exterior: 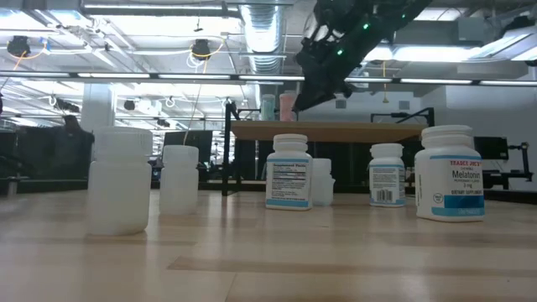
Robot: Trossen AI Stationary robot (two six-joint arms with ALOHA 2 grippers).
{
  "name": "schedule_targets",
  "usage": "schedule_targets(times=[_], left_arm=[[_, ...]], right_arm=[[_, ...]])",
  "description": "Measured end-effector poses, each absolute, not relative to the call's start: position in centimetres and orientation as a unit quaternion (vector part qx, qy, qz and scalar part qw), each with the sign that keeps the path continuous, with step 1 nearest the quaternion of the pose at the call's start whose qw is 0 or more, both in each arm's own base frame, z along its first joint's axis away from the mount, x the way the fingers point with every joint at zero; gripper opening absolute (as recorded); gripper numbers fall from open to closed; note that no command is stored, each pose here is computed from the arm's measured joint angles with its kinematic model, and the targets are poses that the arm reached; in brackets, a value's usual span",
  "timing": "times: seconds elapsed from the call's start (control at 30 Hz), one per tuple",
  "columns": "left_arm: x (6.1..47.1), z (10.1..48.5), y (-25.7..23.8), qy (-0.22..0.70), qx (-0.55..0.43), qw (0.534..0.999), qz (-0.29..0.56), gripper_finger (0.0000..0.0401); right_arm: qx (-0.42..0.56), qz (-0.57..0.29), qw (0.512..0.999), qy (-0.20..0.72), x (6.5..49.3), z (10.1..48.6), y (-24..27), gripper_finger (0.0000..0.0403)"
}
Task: Pick and place medicine bottles onto shelf by color
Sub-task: Put the top white pill bottle on the shelf
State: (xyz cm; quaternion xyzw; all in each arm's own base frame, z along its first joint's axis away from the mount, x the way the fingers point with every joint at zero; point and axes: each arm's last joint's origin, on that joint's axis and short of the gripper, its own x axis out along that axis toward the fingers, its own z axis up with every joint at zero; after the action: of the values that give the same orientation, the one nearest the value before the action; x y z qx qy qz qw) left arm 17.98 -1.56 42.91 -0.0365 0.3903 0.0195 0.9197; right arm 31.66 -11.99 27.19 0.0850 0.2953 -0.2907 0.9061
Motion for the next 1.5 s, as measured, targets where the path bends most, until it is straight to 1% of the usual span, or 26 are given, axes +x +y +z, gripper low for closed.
schedule_targets(times=[0.17, 0.3, 0.37, 0.47, 0.57, 0.7, 0.83, 0.93, 1.0, 1.17, 1.37, 1.5], left_arm=[[18.6, 42.8, -1.6, 0.388, -0.046, 0.92, 0.023, 0.0005], [19.7, 42.5, -1.8, 0.392, -0.035, 0.919, 0.007, 0.0022], [20.5, 42.1, -2.0, 0.4, -0.031, 0.916, -0.014, 0.0041], [22.1, 41.5, -2.2, 0.406, -0.034, 0.913, -0.029, 0.0082], [24.0, 40.6, -2.4, 0.413, -0.022, 0.91, -0.033, 0.0128], [26.7, 38.6, -2.7, 0.443, -0.018, 0.895, -0.041, 0.0183], [29.6, 35.7, -3.6, 0.492, 0.001, 0.869, -0.06, 0.0216], [32.3, 33.3, -4.2, 0.503, 0.008, 0.861, -0.068, 0.0226], [34.0, 32.2, -4.5, 0.492, 0.006, 0.867, -0.072, 0.0226], [37.1, 29.9, -4.8, 0.463, -0.005, 0.882, -0.087, 0.0219], [38.7, 27.6, -4.8, 0.476, 0.017, 0.877, -0.072, 0.0218], [38.8, 27.8, -4.8, 0.475, -0.009, 0.878, -0.056, 0.0218]], right_arm=[[0.124, -0.29, 0.887, 0.337, 29.1, 30.8, -10.2, 0.0098], [0.126, -0.254, 0.893, 0.349, 26.2, 33.6, -7.0, 0.0098], [0.138, -0.243, 0.892, 0.356, 24.3, 34.6, -5.5, 0.0098], [0.173, -0.233, 0.89, 0.352, 21.4, 36.1, -3.4, 0.0099], [0.196, -0.215, 0.888, 0.356, 18.7, 36.9, -1.6, 0.0113], [0.214, -0.191, 0.882, 0.373, 16.4, 37.3, 0.2, 0.0154], [0.228, -0.178, 0.866, 0.408, 14.4, 37.1, 1.5, 0.0202], [0.241, -0.179, 0.848, 0.437, 13.2, 36.8, 2.2, 0.0228], [0.24, -0.179, 0.839, 0.455, 12.8, 36.6, 2.7, 0.0238], [0.227, -0.169, 0.822, 0.495, 11.7, 36.2, 3.7, 0.0244], [0.199, -0.142, 0.834, 0.495, 11.3, 36.2, 4.9, 0.024], [0.164, -0.124, 0.841, 0.501, 11.5, 36.0, 5.5, 0.024]])
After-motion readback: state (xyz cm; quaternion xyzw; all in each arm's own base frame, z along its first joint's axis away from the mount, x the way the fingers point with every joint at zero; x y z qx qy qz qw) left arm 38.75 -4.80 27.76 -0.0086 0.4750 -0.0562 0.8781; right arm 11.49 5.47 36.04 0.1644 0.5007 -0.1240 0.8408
